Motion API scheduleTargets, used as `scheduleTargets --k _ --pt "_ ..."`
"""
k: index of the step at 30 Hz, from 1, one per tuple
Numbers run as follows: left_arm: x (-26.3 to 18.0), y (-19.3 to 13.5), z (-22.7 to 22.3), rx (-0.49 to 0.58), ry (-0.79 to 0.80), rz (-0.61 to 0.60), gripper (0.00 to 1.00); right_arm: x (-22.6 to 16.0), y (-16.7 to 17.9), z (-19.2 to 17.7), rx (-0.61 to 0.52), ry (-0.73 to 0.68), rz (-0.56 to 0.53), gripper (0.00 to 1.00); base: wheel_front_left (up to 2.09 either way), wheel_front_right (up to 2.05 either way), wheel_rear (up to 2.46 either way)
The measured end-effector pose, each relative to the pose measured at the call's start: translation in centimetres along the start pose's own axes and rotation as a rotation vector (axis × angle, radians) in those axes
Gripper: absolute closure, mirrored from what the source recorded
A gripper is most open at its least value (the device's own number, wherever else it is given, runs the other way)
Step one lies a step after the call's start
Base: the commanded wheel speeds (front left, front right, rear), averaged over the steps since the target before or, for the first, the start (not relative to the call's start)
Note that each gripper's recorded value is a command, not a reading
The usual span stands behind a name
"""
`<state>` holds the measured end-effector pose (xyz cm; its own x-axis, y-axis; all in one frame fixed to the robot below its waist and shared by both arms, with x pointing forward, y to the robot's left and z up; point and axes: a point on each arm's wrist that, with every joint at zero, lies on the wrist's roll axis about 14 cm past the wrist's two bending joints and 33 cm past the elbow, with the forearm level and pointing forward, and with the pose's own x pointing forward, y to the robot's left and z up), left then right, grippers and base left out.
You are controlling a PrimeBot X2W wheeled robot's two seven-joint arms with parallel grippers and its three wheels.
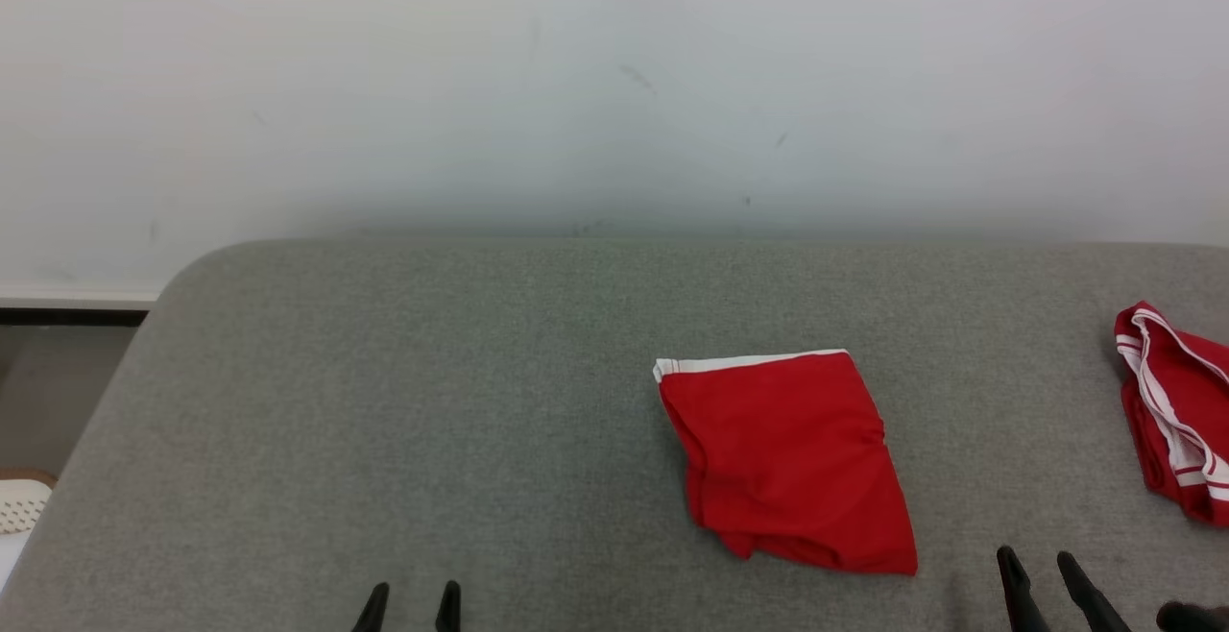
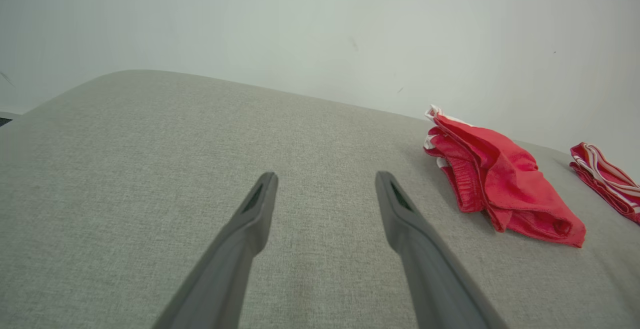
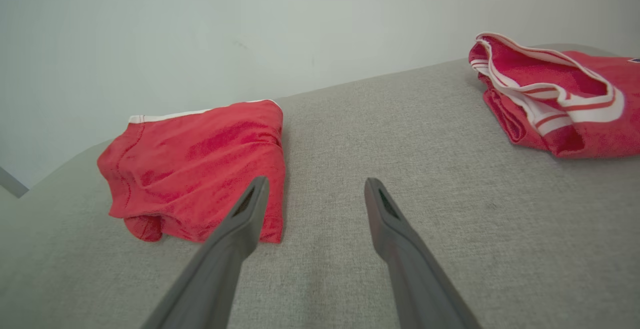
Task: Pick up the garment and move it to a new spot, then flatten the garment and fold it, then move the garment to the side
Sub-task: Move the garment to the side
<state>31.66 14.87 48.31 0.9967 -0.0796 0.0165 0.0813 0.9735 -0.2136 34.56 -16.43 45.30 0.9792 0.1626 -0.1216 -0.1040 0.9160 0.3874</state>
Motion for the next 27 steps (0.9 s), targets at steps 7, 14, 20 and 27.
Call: scheduleTargets --k 7,14,20,27 --pt "0.8 0.0 -0.9 -0.005 0.031 0.001 0.0 4.4 1.0 0.7 0.155 0.245 0.106 0.0 0.0 0.0 0.0" --pt "1.8 1.0 -1.6 -0.003 0.057 0.033 0.0 8.1 1.7 -1.7 0.15 0.565 0.168 0.0 0.0 0.0 0.0" --pt "1.3 2.4 -1.8 -0.005 0.069 0.092 0.0 10.6 3.6 -3.8 0.193 0.712 0.213 0.0 0.0 0.0 0.0" --pt "0.3 4.0 -2.2 -0.009 0.086 0.164 0.0 12.1 6.3 -6.4 0.221 0.792 0.259 0.0 0.0 0.0 0.0"
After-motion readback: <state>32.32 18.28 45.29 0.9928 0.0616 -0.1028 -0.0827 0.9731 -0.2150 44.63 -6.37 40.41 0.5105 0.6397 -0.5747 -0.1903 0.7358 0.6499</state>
